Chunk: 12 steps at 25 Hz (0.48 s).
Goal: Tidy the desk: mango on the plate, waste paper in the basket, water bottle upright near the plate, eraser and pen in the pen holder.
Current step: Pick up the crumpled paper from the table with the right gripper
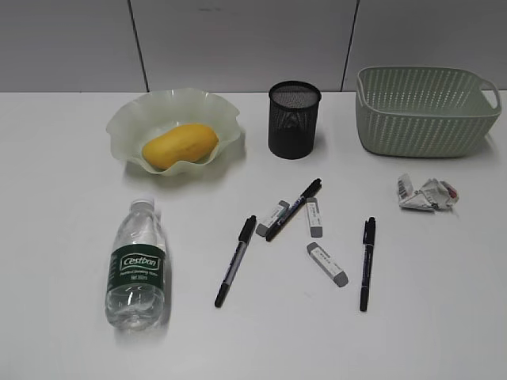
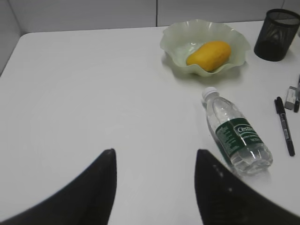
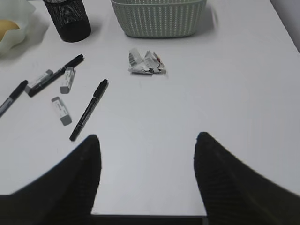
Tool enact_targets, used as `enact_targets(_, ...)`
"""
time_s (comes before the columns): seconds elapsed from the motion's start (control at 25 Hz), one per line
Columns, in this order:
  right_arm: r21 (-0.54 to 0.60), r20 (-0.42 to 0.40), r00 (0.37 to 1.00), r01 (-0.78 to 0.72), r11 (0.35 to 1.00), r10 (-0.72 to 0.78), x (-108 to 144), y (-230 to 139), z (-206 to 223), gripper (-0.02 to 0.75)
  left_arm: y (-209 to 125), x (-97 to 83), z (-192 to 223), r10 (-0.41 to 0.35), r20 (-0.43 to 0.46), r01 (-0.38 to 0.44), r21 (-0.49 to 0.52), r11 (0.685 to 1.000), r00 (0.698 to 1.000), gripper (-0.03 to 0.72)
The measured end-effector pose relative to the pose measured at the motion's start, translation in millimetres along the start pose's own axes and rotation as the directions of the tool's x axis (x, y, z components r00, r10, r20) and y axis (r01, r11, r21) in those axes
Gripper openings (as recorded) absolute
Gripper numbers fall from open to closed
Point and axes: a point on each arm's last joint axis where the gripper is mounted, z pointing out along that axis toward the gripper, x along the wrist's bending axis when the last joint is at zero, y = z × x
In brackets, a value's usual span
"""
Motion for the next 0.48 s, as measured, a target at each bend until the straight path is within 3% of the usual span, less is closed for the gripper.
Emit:
enact_targets(0.24, 0.150, -0.005, 0.996, 0.089, 0.985, -0.089, -1, 22, 29, 0.496, 0, -0.2, 0, -0.009, -0.020, 0.009, -0.001, 1.000, 1.000, 0.396)
enact_targets(0.48, 0.277, 0.003, 0.994, 0.103, 0.955, -0.108, -7, 52, 111, 0.496, 0, -0.2, 0, -0.009, -0.020, 0.009, -0.001, 1.000, 1.000, 0.387)
